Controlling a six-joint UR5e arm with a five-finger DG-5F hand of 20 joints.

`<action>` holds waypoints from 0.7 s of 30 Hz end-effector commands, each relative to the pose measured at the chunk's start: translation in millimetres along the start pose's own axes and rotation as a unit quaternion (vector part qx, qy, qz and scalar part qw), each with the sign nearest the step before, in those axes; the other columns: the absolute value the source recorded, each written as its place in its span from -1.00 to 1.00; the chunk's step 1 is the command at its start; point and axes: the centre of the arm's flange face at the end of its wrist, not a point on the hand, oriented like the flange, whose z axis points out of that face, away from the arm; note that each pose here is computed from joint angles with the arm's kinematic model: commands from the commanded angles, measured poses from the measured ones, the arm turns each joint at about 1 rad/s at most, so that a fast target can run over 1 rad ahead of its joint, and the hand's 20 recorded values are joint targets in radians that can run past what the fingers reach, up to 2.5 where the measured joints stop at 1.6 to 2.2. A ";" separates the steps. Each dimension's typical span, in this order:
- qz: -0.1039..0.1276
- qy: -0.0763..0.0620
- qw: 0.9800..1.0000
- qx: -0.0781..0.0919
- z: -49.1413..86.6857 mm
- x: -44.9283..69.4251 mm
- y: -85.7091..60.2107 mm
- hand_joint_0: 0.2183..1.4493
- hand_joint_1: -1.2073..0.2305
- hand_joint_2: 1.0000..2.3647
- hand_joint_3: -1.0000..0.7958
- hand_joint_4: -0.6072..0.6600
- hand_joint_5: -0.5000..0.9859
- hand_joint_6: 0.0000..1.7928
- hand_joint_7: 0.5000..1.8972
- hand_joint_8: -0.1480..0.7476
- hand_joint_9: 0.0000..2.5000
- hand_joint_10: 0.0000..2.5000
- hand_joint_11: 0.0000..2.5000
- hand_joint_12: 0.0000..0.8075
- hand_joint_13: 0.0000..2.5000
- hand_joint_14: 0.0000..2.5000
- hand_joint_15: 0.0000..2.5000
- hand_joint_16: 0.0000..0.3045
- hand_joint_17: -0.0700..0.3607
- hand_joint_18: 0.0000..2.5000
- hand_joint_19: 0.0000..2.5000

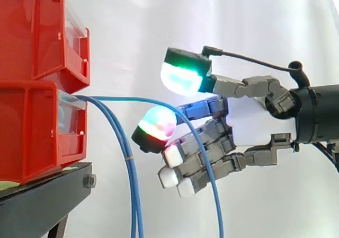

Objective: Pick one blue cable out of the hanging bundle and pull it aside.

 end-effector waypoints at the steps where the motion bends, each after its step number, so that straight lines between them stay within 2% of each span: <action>1: -0.003 0.000 1.000 -0.002 0.1 -0.4 2.5 -0.42 -0.02 -0.98 -0.14 0.04 -0.53 -0.04 -0.42 0.00 -0.31 -0.99 -0.57 -0.08 -0.45 -0.98 -0.52 -0.68 -0.16 -0.62 -0.47; 2: -0.003 0.000 1.000 -0.002 0.1 -0.4 2.5 -0.44 -0.07 -0.98 -0.06 0.06 -0.53 -0.04 -0.46 0.03 -0.31 -0.99 -0.57 -0.03 -0.44 -0.98 -0.53 -0.65 -0.12 -0.59 -0.49; 5: -0.004 0.000 1.000 -0.002 0.1 -0.4 2.5 -0.42 -0.22 -0.97 0.05 0.07 -0.54 -0.03 -0.54 0.03 -0.34 -0.99 -0.57 -0.01 -0.45 -0.98 -0.52 -0.64 -0.11 -0.58 -0.49; 8: -0.003 0.000 1.000 -0.002 0.1 -0.4 2.5 -0.37 -0.39 -0.97 0.13 0.04 -0.58 -0.02 -0.48 -0.01 -0.38 -0.99 -0.54 -0.04 -0.47 -0.98 -0.53 -0.66 -0.13 -0.58 -0.50; 14: -0.004 0.000 1.000 -0.002 0.1 -0.4 2.5 -0.31 -0.50 -0.96 0.06 -0.06 -0.57 -0.03 -0.62 -0.08 -0.44 -0.99 -0.53 -0.08 -0.54 -0.98 -0.57 -0.68 -0.17 -0.61 -0.55; 21: -0.003 0.000 1.000 -0.001 -0.4 -0.6 3.3 -0.26 -0.59 -0.97 -0.05 -0.08 -0.57 -0.03 -0.73 -0.10 -0.47 -0.99 -0.56 -0.09 -0.55 -0.98 -0.59 -0.69 -0.18 -0.61 -0.57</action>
